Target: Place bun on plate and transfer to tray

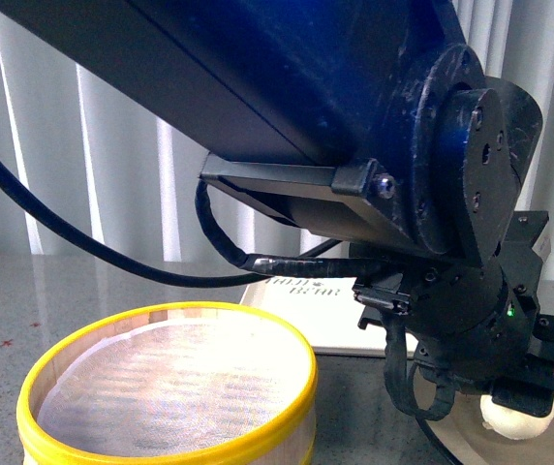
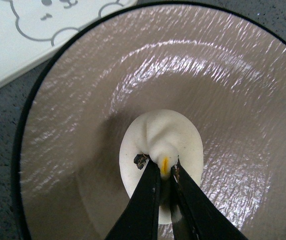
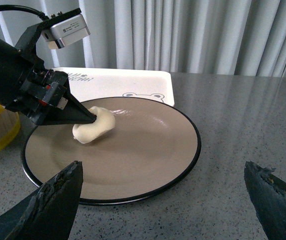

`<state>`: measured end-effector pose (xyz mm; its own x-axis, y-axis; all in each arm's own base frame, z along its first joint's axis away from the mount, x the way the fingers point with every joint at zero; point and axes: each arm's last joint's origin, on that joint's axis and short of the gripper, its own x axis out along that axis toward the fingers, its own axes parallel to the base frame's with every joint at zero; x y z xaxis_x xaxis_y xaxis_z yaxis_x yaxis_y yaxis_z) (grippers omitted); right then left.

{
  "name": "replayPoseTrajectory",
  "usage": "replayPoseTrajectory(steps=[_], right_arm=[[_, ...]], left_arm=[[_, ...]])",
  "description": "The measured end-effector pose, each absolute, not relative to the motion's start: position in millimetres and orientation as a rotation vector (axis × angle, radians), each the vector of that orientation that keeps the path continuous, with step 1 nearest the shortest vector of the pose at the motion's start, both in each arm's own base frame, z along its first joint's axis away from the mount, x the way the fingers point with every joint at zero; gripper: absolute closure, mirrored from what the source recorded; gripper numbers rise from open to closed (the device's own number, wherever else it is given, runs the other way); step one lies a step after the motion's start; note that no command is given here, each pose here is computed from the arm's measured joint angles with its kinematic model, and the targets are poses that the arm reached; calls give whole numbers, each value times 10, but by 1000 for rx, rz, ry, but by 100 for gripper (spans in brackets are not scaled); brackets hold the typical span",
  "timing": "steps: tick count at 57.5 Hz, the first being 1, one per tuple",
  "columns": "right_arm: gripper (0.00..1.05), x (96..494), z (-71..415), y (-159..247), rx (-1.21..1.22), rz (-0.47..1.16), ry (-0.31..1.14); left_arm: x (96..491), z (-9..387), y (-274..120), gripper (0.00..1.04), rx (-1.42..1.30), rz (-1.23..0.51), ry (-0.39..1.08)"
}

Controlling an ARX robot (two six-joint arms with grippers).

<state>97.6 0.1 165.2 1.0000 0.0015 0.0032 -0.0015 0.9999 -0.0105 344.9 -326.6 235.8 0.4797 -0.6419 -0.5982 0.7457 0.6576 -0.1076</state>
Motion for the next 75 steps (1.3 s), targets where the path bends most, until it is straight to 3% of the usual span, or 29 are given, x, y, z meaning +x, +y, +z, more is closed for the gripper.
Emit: replayPoseTrajectory(steps=[22,41,55,67,75], right_arm=[[9,976,1652,1,-10,2,-3],[9,976,1652,1,-10,2,-3],[9,976,1652,1,-10,2,-3],[9,976,1652,1,-10,2,-3],[9,976,1652,1,-10,2,-3]], left_arm=[[3318,2322,-3441,98,147,-888,704],[3337,2340,-3504,52,74,-831,737],[3447,2430,-3507,5,-19,-770,745],[3574,2536,-3383,7,-95,-734,729],[3777,2743,-3041,7,-181,-620,647]])
